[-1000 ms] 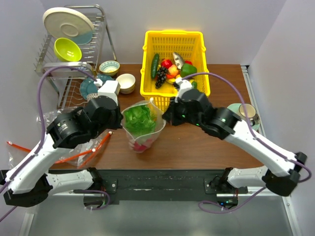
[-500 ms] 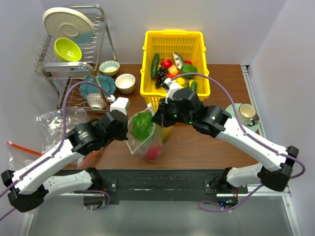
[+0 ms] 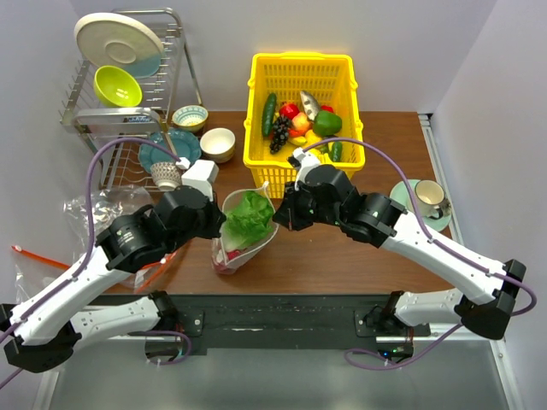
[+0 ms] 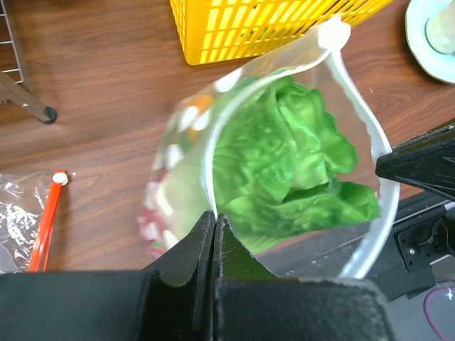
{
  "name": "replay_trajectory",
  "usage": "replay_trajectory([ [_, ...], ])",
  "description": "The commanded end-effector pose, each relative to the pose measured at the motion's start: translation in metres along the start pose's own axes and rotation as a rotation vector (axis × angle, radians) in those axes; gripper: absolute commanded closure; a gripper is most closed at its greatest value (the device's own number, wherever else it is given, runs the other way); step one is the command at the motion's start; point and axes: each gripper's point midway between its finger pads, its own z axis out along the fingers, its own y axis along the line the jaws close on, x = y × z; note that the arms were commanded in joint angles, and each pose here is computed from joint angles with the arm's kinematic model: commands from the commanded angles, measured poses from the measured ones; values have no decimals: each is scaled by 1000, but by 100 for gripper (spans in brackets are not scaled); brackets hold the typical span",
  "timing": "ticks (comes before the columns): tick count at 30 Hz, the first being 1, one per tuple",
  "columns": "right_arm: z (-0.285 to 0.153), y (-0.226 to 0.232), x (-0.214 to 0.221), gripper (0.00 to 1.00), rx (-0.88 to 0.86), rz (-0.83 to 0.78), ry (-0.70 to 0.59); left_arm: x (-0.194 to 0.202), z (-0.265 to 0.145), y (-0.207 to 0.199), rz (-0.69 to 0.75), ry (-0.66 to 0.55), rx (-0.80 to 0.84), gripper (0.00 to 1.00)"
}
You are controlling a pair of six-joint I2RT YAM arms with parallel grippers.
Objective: Place the food in the zip-top bag and seal the zipper
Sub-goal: Adjust the zipper food storage bag at the center of the board, then adjust the fake vegetable in the zipper food storage bag.
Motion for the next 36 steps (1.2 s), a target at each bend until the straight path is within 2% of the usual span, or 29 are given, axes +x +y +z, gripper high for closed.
replay_trajectory([
  [1,-14,10,-22,100,-41,-13,-84,-25,-3,-19,-39,-81,78,100],
  [4,-13,8,-21,100,-31,-21,-78,-25,-3,-20,-39,-83,85,100],
  [6,-13,9,-21,93,-35,-27,-75,-24,-1,-21,-39,-83,87,100],
  [13,-9,10,-17,88,-34,-55,-39,-25,0,-22,-39,-91,95,100],
  [14,-9,9,-17,81,-30,-56,-38,-24,1,-22,-38,-90,95,100],
  [17,-7,4,-16,73,-5,-61,-40,-21,3,-22,-36,-88,98,100],
  [18,-6,3,-16,66,0,-64,-39,-20,3,-22,-38,-88,101,100],
  [21,-5,-1,-20,58,31,-72,-46,-18,3,-24,-41,-85,113,100],
  [28,3,-24,-20,51,158,-127,-25,-23,-3,-23,-44,-98,121,100],
  [36,3,-38,-13,50,211,-140,-18,-23,-5,-22,-44,-96,120,100],
])
